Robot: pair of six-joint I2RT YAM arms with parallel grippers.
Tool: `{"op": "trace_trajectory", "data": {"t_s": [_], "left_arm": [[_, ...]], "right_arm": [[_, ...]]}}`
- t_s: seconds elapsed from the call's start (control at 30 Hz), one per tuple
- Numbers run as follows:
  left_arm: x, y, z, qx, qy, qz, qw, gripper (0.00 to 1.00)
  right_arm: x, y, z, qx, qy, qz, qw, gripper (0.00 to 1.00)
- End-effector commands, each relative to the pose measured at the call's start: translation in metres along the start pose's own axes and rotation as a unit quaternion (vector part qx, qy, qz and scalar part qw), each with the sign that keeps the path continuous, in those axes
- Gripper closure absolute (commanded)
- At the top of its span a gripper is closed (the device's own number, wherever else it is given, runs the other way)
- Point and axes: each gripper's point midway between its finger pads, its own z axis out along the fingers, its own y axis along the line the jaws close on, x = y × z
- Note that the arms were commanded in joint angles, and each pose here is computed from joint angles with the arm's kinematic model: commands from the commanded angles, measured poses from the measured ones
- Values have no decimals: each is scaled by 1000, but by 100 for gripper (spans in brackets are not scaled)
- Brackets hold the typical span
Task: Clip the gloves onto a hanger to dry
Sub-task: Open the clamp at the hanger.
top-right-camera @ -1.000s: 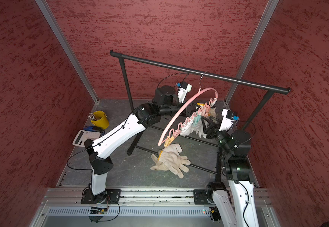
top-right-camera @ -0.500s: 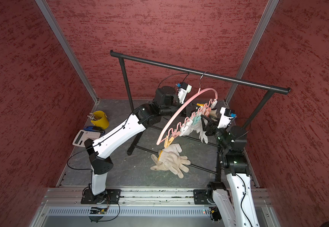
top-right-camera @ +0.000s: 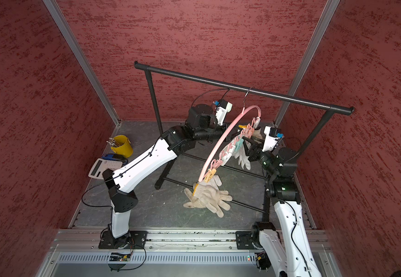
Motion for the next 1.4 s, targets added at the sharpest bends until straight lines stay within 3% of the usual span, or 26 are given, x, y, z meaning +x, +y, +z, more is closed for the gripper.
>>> {"op": "trace_trajectory", "data": {"t_s": [0.0,0.5,1.03,1.37], "left_arm": [[-5,-2,-4,7,-7,6,1000,100],[-6,9,-2,5,-8,-5,1000,100],[-7,16,-5,2,-10,-9,1000,100],[-5,17,-7,1,-11,-11,1000,100]], "right_arm": [[-20,12,-3,-20,-25,-38,999,54],[-26,21,-3,-34,-17,-90,995,54],[-29,30,1,-66,-15,-90,994,76],[-30,31,-1,-62,-14,-95,993,81]]}}
